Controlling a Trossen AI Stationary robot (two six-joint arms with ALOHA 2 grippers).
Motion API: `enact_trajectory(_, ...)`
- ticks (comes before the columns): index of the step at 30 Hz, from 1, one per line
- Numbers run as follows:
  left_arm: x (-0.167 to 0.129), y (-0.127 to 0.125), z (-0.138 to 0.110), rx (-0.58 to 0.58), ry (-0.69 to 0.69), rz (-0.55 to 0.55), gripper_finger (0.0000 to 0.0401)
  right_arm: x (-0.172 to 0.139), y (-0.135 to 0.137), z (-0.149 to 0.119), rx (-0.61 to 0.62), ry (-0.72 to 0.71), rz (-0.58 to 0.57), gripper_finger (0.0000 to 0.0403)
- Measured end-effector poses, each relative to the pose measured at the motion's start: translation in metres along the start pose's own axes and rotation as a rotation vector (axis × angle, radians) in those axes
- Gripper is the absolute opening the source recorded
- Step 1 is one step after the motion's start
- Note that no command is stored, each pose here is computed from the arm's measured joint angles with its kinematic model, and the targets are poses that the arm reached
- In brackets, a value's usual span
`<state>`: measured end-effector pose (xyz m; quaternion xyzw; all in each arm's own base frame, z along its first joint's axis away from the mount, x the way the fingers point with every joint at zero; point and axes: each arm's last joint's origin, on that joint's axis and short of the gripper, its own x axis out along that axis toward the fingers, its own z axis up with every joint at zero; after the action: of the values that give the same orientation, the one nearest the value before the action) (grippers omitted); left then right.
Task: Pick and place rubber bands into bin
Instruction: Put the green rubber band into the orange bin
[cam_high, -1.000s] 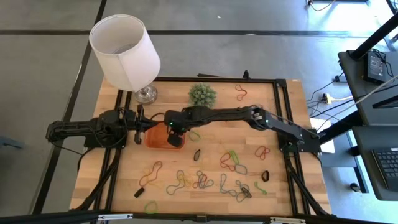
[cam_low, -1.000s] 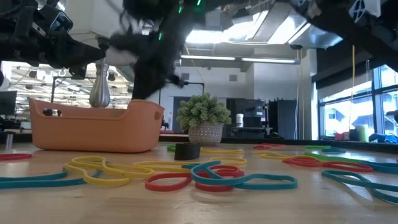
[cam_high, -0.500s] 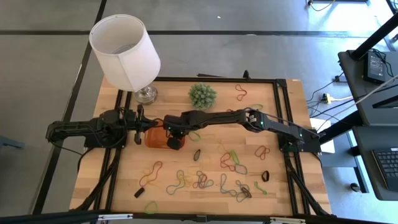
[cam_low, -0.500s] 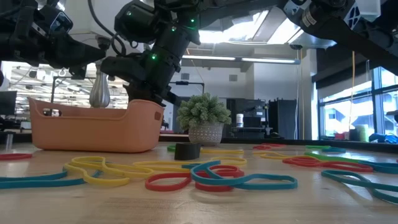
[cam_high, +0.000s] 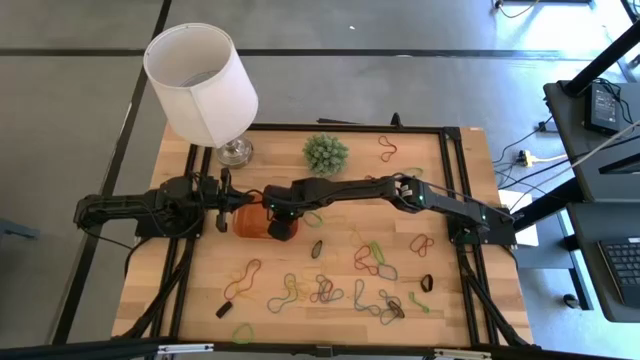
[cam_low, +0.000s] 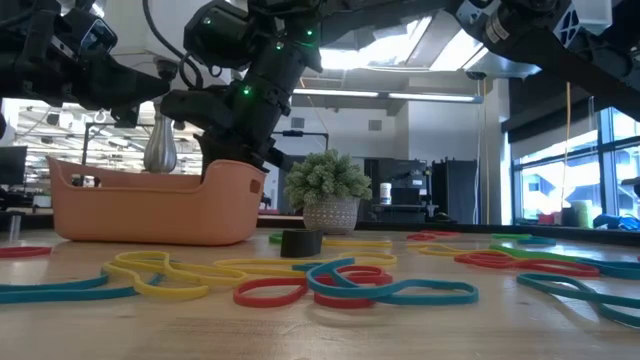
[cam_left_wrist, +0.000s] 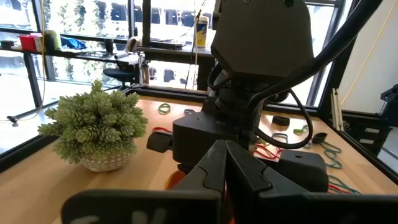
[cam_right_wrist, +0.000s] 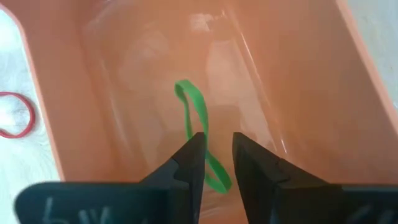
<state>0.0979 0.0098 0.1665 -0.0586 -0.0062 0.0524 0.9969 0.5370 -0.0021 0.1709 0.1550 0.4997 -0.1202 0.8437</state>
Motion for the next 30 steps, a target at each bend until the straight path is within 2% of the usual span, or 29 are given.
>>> enact_trajectory(5,0.0,0.0,0.0,0.0,0.0,0.0,0.0004,0.0,0.0,0.0,-0.031,0.0,0.0,0.0099)
enact_trajectory(14,0.0,0.0,0.0,0.0,0.0,0.0,0.0004,-0.01,0.006,0.005,-0.27,-0.017,0.057,0.01)
enact_trajectory(20,0.0,0.0,0.0,0.0,0.0,0.0,0.0004,-0.013,0.007,0.006,-0.284,-0.026,0.065,0.0098)
enact_trajectory(23,0.0,0.0,0.0,0.0,0.0,0.0,0.0004,-0.013,0.008,0.006,-0.3,-0.02,0.123,0.0098)
enact_trajectory(28,0.0,0.0,0.0,0.0,0.0,0.0,0.0004,-0.013,0.008,0.006,-0.295,-0.019,0.097,0.0097)
enact_trajectory(30,0.0,0.0,0.0,0.0,0.0,0.0,0.0004,-0.013,0.007,0.006,-0.238,-0.029,0.054,0.0096)
